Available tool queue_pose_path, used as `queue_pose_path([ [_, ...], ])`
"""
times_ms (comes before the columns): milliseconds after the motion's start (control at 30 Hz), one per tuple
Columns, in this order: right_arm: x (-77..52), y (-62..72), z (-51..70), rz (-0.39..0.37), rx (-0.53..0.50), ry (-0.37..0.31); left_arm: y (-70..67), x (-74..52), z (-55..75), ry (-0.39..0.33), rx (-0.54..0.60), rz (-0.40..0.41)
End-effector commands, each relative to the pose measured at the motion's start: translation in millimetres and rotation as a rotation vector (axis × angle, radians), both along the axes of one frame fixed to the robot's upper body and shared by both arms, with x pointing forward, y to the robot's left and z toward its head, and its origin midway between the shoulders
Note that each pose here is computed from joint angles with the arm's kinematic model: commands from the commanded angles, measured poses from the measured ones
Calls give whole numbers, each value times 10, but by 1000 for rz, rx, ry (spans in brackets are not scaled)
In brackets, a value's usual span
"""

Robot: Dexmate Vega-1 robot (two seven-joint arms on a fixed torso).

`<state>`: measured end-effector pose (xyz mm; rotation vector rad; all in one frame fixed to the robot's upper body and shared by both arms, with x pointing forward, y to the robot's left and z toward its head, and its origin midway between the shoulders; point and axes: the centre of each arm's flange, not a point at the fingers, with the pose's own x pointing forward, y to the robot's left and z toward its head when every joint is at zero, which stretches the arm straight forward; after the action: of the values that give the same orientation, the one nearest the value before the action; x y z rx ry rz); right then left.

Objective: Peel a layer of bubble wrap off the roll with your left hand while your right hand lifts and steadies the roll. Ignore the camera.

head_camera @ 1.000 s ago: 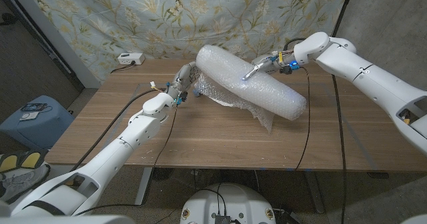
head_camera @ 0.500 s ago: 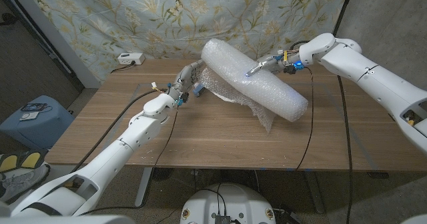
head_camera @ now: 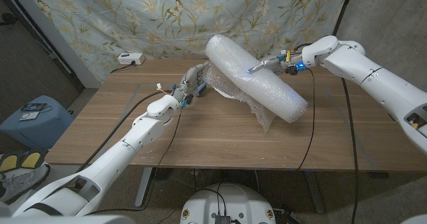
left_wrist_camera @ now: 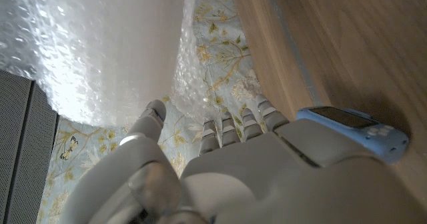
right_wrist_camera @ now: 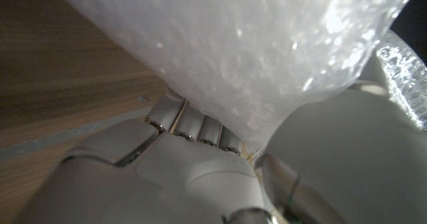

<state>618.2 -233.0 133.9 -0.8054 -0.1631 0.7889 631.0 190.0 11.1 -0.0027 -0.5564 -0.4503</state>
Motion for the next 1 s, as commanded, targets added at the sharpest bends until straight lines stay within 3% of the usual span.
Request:
queue_pose_path([
  [33, 49, -6, 27, -40, 39, -6, -137, 11, -84, 25, 5, -62],
  [567, 242, -36, 70, -89, 104, 5, -179, 73, -105, 55, -14, -109],
  [1000, 245, -68, 59, -117, 153, 10, -348, 138, -168, 93, -44, -188],
])
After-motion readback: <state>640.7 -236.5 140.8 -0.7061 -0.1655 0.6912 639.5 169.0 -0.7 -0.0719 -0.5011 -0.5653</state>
